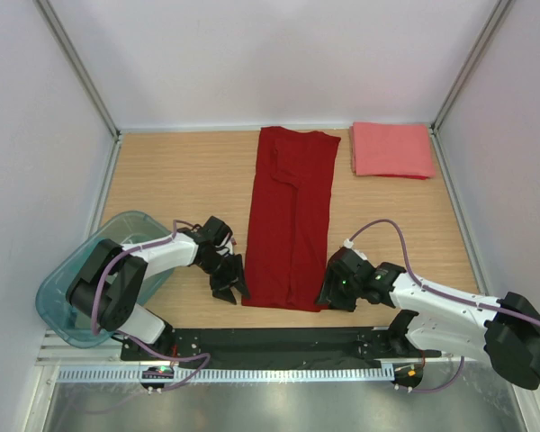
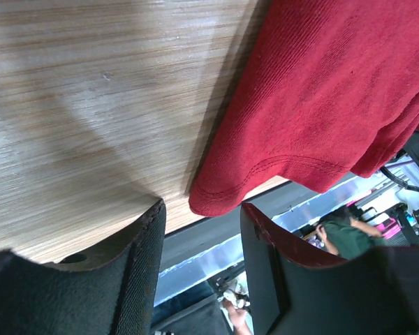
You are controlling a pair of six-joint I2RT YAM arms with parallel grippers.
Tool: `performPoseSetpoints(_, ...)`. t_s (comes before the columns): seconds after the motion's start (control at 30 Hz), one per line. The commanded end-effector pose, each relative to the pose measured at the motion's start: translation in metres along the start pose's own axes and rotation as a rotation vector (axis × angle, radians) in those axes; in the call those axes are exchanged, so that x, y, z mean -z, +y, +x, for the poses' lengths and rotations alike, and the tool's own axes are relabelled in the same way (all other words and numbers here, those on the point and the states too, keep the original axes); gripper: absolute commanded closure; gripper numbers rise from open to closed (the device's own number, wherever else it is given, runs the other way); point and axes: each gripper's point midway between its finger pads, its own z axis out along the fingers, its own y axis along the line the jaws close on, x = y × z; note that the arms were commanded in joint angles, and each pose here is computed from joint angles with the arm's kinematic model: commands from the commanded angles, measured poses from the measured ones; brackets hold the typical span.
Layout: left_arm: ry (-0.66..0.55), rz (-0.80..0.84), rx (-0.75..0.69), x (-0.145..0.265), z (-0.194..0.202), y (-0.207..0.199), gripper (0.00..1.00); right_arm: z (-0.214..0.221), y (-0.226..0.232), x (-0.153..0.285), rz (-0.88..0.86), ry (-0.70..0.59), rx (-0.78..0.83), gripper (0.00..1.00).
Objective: Fold and stack the t-shirts
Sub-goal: Fold the tshirt
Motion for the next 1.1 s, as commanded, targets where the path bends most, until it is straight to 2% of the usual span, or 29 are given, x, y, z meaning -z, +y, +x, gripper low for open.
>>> performPoseSetpoints(0.0,-0.021,-0.028,-0.011,-0.008,-0.003,0.009,0.52,0.001,-0.058,-0.003,0.236,-0.028,0.052,0.47)
performPoseSetpoints(0.4,0.0,-0.018,-0.019,-0.013,0.0,0.006,0.52,0.012,-0.058,-0.006,0.236,0.051,0.104,0.48)
performPoseSetpoints(0.63,-0.006,-0.013,-0.022,-0.015,-0.002,0.005,0.6,0.009,-0.054,-0.007,0.232,0.038,0.082,0.56)
performPoseSetpoints(0.9,-0.015,-0.023,-0.017,-0.018,-0.005,0.008,0.63,0.011,-0.05,-0.011,0.209,0.046,0.057,0.6)
performPoseSetpoints(1.07,-0.029,-0.025,-0.012,-0.019,-0.007,0.009,0.71,0.01,-0.046,-0.014,0.196,0.042,0.054,0.65)
